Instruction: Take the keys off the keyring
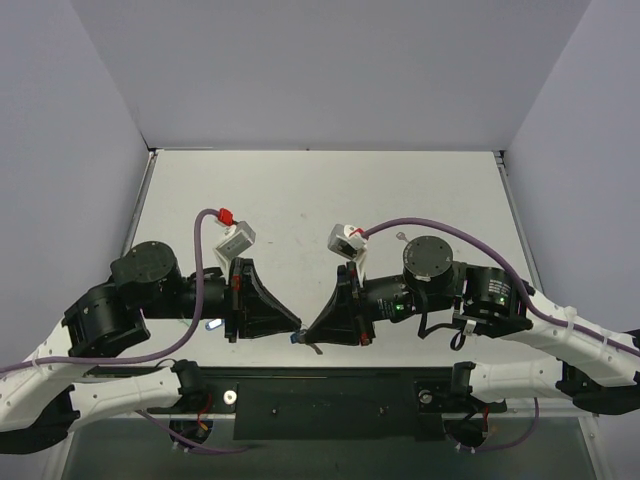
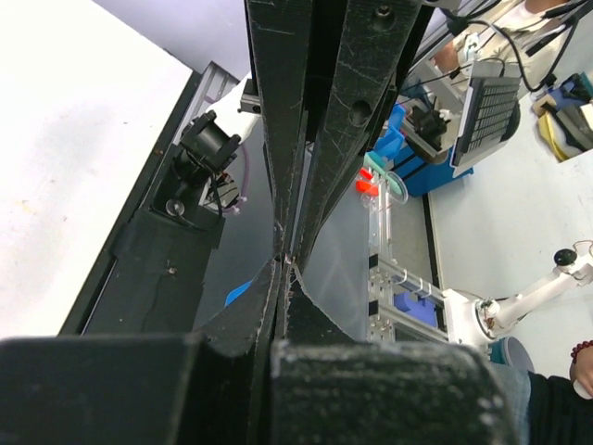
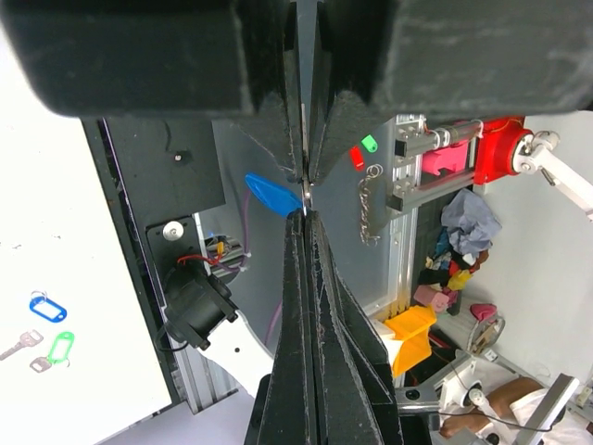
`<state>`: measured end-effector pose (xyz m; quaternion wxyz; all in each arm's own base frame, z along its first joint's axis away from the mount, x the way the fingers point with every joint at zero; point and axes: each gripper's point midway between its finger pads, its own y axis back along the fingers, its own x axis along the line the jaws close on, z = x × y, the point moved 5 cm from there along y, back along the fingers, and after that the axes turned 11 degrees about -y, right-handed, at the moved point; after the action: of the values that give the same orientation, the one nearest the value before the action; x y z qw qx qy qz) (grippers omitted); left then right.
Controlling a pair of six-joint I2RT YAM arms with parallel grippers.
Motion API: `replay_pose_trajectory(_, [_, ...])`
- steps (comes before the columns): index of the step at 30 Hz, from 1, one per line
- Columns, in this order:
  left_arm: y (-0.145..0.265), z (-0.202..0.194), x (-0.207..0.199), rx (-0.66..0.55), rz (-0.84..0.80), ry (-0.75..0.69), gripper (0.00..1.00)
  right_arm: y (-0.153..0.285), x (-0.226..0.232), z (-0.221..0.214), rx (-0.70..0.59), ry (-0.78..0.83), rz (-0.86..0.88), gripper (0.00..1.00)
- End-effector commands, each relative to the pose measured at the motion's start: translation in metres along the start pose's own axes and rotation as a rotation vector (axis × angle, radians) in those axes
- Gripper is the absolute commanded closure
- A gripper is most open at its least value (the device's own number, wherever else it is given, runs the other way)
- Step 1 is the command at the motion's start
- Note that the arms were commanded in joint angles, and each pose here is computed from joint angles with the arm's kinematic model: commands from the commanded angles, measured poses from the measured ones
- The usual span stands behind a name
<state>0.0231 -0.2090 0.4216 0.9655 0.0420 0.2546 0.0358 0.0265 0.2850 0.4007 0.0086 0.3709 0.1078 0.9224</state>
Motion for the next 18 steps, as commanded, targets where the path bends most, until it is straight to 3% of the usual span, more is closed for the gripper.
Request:
replay_pose_trajectory(1, [0.006, -0.002, -0.011, 0.085, -0.054, -0.019, 1.00, 0.004, -0.003, 0.012, -0.065, 0.030, -0.046, 1.00])
replay_pose_trajectory(18, [0.002, -0.010, -0.003, 0.198, -0.009, -0.034, 1.00, 0.005, -0.013, 0.007, 0.002, 0.052, -0.124, 1.00])
